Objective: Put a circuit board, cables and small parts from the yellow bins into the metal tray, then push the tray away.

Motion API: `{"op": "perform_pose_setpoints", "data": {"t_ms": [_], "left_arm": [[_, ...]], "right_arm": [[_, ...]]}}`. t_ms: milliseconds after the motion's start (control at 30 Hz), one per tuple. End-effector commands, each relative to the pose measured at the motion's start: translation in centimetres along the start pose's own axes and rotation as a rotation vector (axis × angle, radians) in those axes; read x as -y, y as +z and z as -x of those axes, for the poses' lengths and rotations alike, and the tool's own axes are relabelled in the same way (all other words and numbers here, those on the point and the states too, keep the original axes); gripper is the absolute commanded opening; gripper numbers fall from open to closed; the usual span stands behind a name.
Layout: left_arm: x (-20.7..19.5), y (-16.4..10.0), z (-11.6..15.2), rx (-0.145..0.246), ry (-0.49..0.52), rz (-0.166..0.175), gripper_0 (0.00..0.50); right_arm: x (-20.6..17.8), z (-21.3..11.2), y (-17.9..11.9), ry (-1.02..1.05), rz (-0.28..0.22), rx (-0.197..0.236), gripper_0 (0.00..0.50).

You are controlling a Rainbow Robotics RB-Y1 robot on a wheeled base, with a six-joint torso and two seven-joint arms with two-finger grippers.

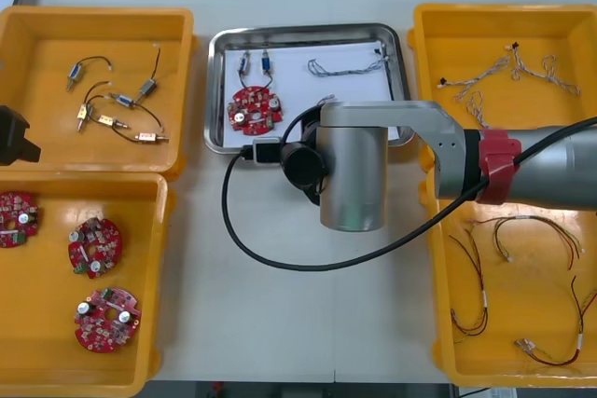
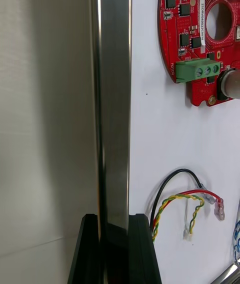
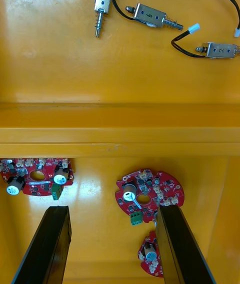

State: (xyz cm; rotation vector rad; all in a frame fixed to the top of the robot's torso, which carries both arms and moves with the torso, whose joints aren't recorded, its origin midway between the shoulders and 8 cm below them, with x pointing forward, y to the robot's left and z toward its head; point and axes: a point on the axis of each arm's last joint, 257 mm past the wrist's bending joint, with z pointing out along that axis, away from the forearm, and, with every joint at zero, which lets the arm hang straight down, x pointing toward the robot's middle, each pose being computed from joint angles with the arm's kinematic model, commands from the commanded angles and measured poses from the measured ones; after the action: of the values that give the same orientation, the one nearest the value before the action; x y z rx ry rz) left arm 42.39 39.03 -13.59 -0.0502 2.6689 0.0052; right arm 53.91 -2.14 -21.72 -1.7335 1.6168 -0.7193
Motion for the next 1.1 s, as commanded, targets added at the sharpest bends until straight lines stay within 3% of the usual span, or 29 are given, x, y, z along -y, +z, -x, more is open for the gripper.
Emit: {"op": "perform_pose_setpoints", "data": {"t_ms": [33,767,1100], "left_arm": [[-1.9,-1.8,0.7,0.038,0.05,0.054,0.5],[-1.9,-1.8,0.7,0.038,0.05,0.054,0.5],[-1.9,-1.8,0.7,0.038,0.05,0.054,0.5]], "right_arm": [[4.5,0.5,-0.3,-0.083,-0.084,0.002,0.0],[10.7,2.1,0.6,-0.064,-0.178,0.005,0.0],[11.7,2.9,1.0,-0.039,-0.189,0.031,0.0]]}}
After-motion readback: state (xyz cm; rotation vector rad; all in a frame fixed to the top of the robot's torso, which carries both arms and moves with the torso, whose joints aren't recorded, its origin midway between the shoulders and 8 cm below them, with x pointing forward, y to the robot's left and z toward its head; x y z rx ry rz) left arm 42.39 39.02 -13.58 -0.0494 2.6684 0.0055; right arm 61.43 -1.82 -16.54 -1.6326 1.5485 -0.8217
